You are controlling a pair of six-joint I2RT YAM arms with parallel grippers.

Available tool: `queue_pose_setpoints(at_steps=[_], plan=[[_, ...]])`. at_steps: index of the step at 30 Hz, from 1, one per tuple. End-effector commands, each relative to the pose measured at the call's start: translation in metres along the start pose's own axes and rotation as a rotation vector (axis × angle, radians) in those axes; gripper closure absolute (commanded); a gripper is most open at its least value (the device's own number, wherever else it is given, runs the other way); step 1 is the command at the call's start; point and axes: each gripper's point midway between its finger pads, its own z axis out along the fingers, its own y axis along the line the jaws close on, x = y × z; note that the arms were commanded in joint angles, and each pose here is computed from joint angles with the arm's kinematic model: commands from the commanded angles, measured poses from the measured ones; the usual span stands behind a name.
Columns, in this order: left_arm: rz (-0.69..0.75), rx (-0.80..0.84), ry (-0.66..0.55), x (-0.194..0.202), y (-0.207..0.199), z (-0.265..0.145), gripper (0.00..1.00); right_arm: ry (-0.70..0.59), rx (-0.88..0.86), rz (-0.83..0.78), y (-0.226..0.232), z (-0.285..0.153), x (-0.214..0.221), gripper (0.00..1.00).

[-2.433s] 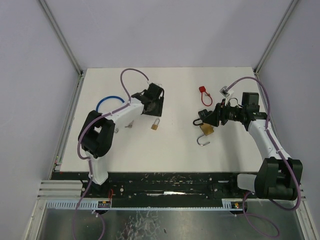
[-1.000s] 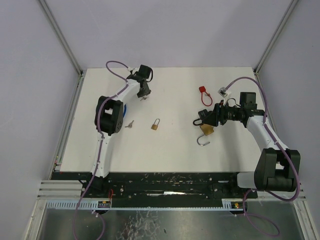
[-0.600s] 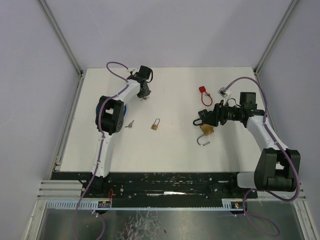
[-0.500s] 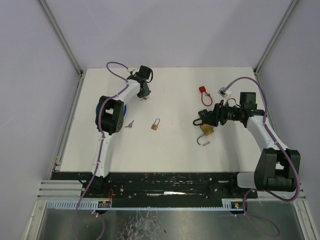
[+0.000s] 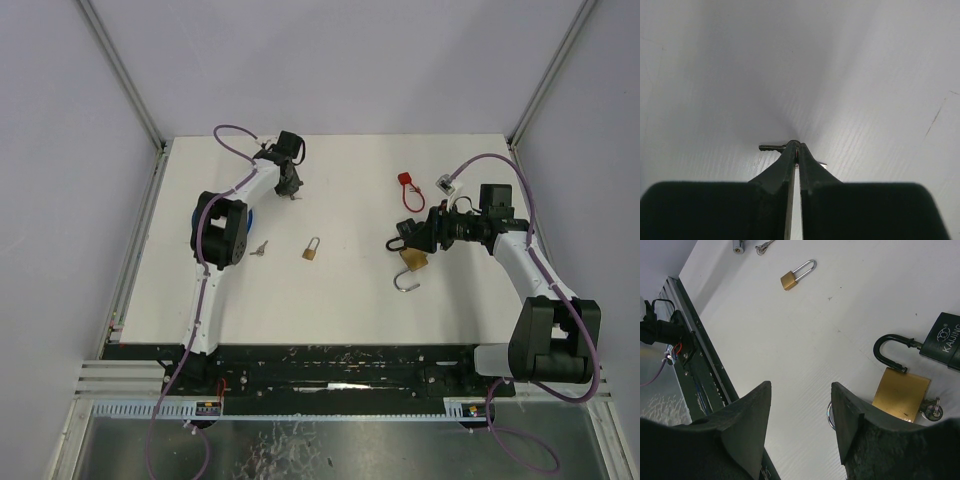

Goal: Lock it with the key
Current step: Pick up the key from the center of the board.

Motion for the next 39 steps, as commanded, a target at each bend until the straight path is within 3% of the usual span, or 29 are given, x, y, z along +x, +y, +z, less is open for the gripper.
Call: queue_pose_setpoints(at_steps=[1, 16, 25, 33, 39], plan=[[-0.008, 0.029, 0.003, -0.005, -0.005, 0.000, 1.00, -0.024, 0.002, -0.063, 0.005, -0.004, -0.017, 0.42], [0.078, 0.233, 0.014, 0.000, -0.019, -0.063, 1.00, -0.033, -0.008, -0.069, 0.010, -0.005, -0.018, 0.42], [0.211, 0.477, 0.059, 0.055, -0.034, -0.123, 1.00, -0.051, -0.064, -0.070, 0.017, -0.003, -0.018, 0.43], [0.271, 0.863, 0.089, 0.106, -0.093, -0.205, 1.00, -0.082, -0.174, -0.071, 0.033, 0.004, -0.026, 0.42], [0.422, 1.079, 0.122, 0.145, -0.126, -0.251, 1.00, -0.062, -0.274, -0.289, 0.046, 0.008, -0.030, 0.40]])
